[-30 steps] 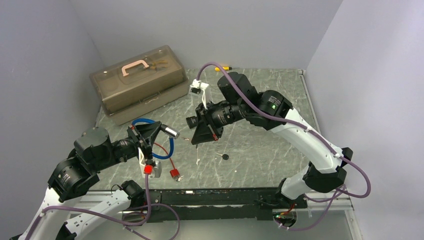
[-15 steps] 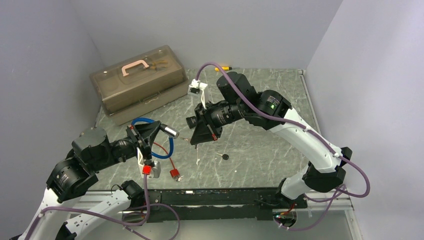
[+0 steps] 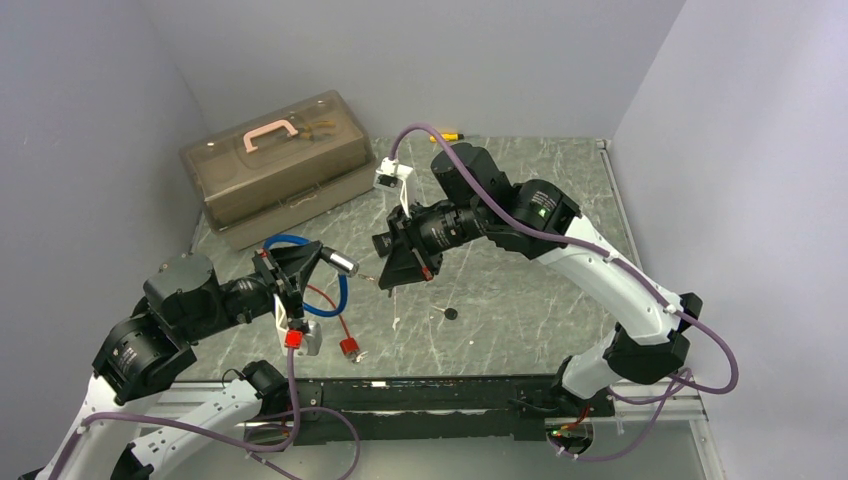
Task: Unlock with the key
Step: Unlock the lock.
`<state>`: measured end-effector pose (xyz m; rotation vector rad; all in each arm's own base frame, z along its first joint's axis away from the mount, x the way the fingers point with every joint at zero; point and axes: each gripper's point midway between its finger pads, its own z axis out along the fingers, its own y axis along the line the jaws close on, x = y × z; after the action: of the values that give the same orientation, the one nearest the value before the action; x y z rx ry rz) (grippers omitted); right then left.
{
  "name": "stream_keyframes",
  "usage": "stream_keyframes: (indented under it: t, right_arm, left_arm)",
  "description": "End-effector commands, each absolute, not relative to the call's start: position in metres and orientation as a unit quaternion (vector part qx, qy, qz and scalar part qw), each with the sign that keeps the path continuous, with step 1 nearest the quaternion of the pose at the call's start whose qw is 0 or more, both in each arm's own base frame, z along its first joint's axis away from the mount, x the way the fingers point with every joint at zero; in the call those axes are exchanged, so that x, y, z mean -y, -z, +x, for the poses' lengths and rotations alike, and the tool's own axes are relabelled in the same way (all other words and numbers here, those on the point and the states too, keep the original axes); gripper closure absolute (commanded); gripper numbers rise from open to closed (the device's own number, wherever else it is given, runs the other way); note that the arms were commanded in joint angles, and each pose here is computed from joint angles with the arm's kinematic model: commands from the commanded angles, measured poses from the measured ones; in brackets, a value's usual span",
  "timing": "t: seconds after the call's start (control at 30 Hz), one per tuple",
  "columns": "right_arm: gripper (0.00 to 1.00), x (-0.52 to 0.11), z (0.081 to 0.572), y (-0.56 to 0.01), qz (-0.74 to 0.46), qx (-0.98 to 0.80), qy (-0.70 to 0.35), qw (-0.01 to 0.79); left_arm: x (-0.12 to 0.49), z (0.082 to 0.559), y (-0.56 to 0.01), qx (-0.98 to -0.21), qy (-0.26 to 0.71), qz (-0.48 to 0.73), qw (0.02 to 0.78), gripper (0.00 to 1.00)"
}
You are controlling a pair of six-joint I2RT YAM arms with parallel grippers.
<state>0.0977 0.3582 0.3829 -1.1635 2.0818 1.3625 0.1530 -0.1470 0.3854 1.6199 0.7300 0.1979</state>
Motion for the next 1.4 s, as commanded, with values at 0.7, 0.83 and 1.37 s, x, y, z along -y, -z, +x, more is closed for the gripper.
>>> stream_keyframes:
  t: [0.7, 0.83, 1.37]
  right_arm:
    - [1.0, -0.366, 0.105, -0.406, -0.419, -0.719, -0.504, 0.23]
    - [1.0, -0.367, 0.106, -0.401, -0.42, -0.722, -0.5, 0.226]
    - [1.0, -0.364, 0.118, -0.396, -0.405, -0.735, -0.492, 0.23]
  left_arm:
    - [0.15, 0.144, -0.416, -0.276, -0.09, 0.694, 0.659, 1.0]
    - [0.149, 0.143, -0.417, -0.276, -0.093, 0.693, 0.659, 1.0]
    - [0.149, 0.139, -0.417, -0.271, -0.088, 0.697, 0.658, 1.0]
